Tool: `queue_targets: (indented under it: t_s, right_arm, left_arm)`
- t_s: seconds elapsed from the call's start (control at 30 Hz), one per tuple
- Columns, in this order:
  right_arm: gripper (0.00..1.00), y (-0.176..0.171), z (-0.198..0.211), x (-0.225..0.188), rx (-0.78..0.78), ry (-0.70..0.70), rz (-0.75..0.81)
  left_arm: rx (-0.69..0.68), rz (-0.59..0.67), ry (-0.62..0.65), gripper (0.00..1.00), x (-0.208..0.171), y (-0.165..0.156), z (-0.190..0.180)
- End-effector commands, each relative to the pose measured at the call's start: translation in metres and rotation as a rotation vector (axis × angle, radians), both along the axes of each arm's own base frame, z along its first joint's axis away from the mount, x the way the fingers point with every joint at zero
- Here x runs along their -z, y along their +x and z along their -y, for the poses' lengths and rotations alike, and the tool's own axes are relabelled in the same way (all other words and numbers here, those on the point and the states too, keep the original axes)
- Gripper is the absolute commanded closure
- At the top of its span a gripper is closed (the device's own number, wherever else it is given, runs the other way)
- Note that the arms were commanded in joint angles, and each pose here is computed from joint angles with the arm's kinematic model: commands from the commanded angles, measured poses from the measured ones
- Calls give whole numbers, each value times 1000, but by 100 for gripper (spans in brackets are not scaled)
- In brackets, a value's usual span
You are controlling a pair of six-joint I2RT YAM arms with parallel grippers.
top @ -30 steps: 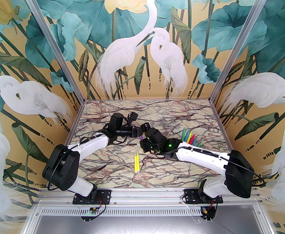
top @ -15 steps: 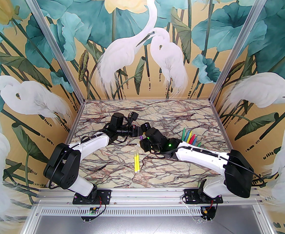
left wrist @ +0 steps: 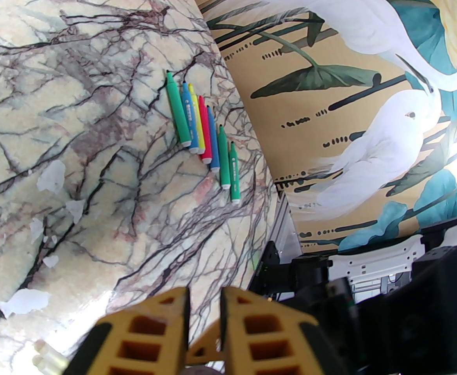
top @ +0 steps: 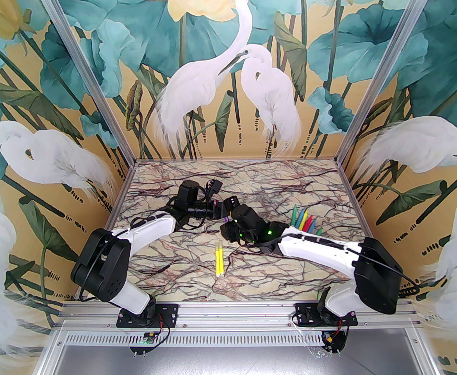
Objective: Open the pen caps
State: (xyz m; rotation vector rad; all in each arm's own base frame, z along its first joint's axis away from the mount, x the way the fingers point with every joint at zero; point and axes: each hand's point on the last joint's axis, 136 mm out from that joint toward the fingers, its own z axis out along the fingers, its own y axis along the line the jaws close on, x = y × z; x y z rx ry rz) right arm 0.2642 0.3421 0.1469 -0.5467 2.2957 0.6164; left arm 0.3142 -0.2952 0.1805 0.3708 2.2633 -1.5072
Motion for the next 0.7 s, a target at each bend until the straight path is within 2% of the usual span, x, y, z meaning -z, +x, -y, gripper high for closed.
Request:
queue_targets:
  t_s: [0.0, 0.23, 0.37, 0.67]
  right_arm:
    - [68, 2, 0, 4, 7, 7, 6]
    - [81, 0, 3, 2, 6, 15, 13]
    - [88, -4, 7, 4, 2, 4, 7]
    - [96, -23, 26, 24, -8, -11, -36]
  left_arm:
    - [36, 21, -55, 94, -17, 2, 9]
    - [23, 17, -47, 95, -16, 4, 9]
    - [1, 11, -31, 99, -14, 8, 8]
    - [-91, 1, 4, 100, -16, 27, 4]
